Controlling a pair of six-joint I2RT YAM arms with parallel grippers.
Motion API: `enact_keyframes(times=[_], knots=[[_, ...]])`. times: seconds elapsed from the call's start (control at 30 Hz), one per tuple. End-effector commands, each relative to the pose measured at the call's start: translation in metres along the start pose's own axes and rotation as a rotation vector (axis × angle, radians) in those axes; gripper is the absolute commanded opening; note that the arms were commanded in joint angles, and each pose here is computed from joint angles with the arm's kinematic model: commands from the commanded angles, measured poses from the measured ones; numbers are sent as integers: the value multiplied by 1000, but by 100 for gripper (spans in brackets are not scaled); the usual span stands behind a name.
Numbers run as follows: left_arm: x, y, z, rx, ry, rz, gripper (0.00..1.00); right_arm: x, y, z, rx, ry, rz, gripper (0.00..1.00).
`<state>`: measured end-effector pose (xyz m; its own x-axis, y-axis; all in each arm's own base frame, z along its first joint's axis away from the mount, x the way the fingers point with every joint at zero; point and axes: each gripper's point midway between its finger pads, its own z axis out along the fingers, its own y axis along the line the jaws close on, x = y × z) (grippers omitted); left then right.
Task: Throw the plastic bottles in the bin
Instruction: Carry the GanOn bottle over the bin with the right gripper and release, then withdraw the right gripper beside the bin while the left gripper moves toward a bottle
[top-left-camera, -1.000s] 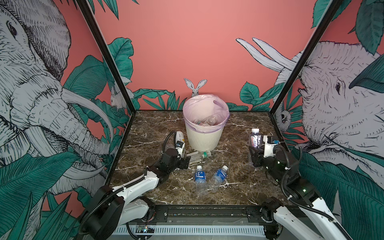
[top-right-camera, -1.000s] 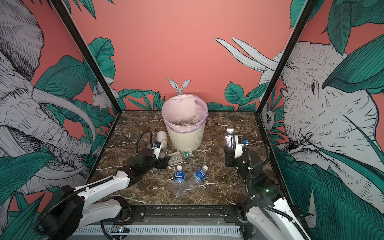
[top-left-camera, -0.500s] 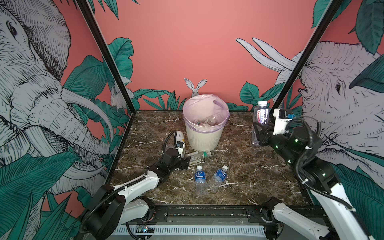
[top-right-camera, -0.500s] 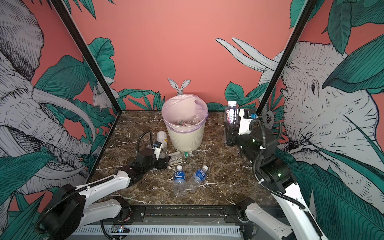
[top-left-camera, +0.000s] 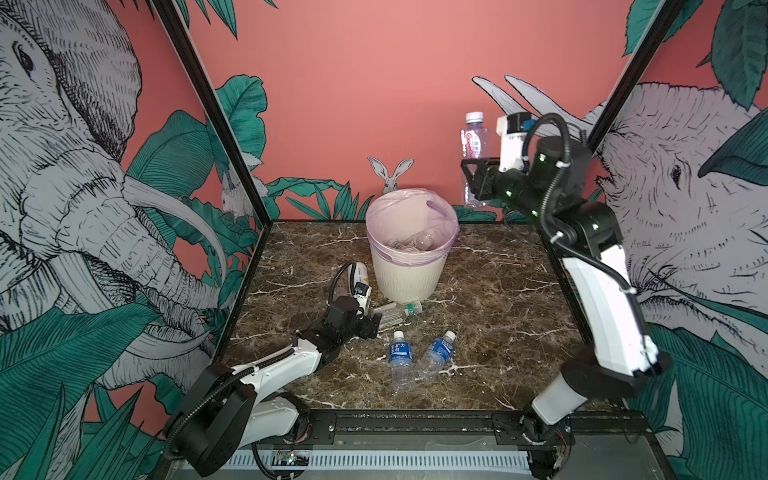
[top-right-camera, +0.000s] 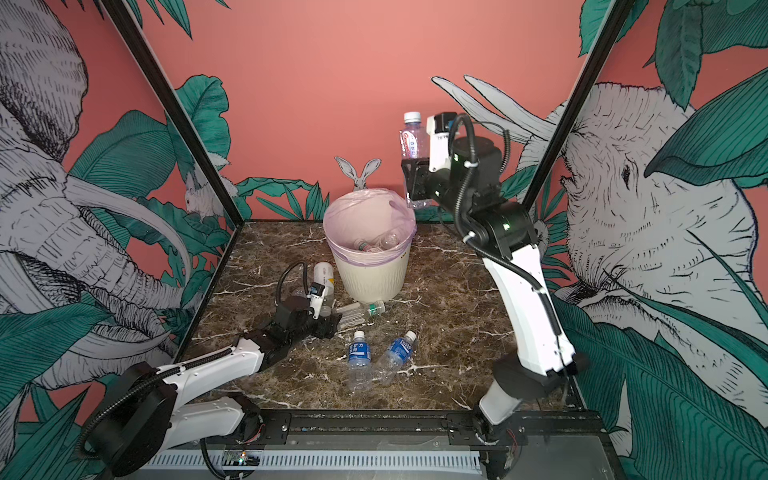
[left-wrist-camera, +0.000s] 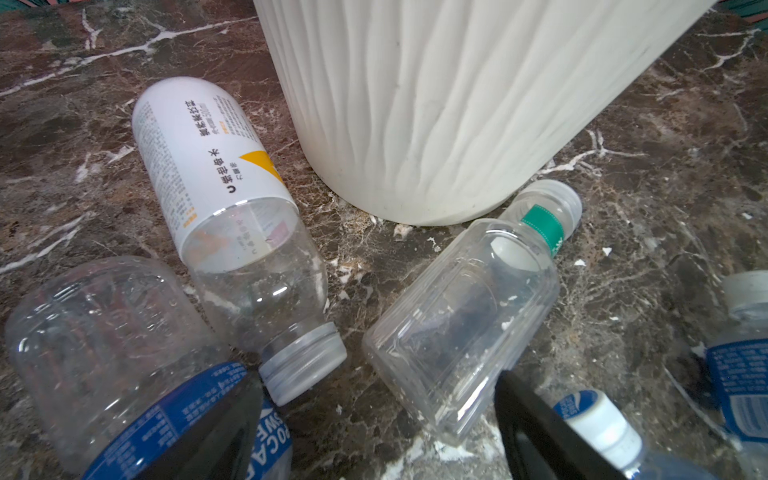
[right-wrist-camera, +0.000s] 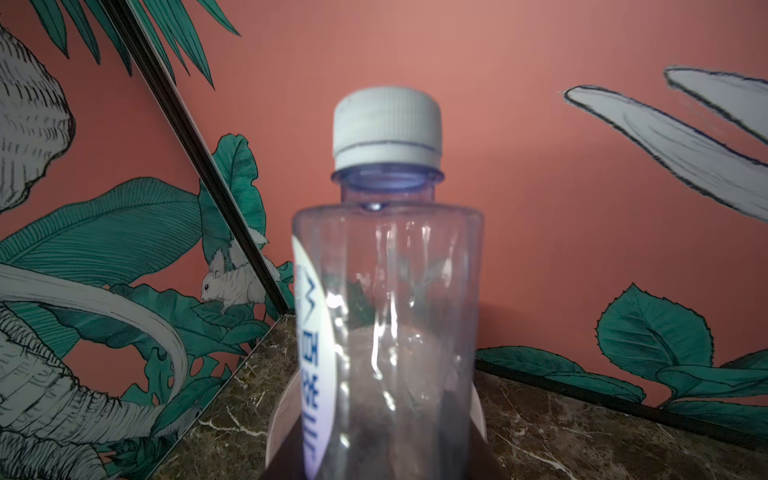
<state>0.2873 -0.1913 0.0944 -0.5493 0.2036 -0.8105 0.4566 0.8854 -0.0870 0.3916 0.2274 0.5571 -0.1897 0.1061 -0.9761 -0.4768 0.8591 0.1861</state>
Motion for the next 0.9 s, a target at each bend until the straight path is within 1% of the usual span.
enact_keyframes(times=[0.0,0.07,0.13,0.27,0.37,0.5,0.57,0.6,0.63,0.87], knots=[[-15,-2,0,4,-29,2,88,40,6,46,-48,137,-13,98],[-15,-2,0,8,-26,-1,88,38,3,59,-47,112,-15,99],[-14,-3,0,13,-23,-2,88,30,-4,59,-27,84,-11,99],[-14,-2,-2,12,-29,-7,88,10,-5,36,-23,0,-20,99],[-15,-3,-2,17,-32,-11,88,12,-7,21,-11,10,-36,99],[-15,-5,-1,25,-30,-11,88,31,-12,10,9,57,-41,99],[-15,-5,-1,25,-30,-15,88,45,-16,5,19,74,-41,99],[-14,-5,-1,25,-28,-13,88,58,-20,10,32,99,-39,99],[-14,-4,-2,23,-31,-14,88,58,-21,-3,39,86,-39,99],[-12,-4,-3,26,-29,-5,88,115,-40,-17,88,137,-33,99]])
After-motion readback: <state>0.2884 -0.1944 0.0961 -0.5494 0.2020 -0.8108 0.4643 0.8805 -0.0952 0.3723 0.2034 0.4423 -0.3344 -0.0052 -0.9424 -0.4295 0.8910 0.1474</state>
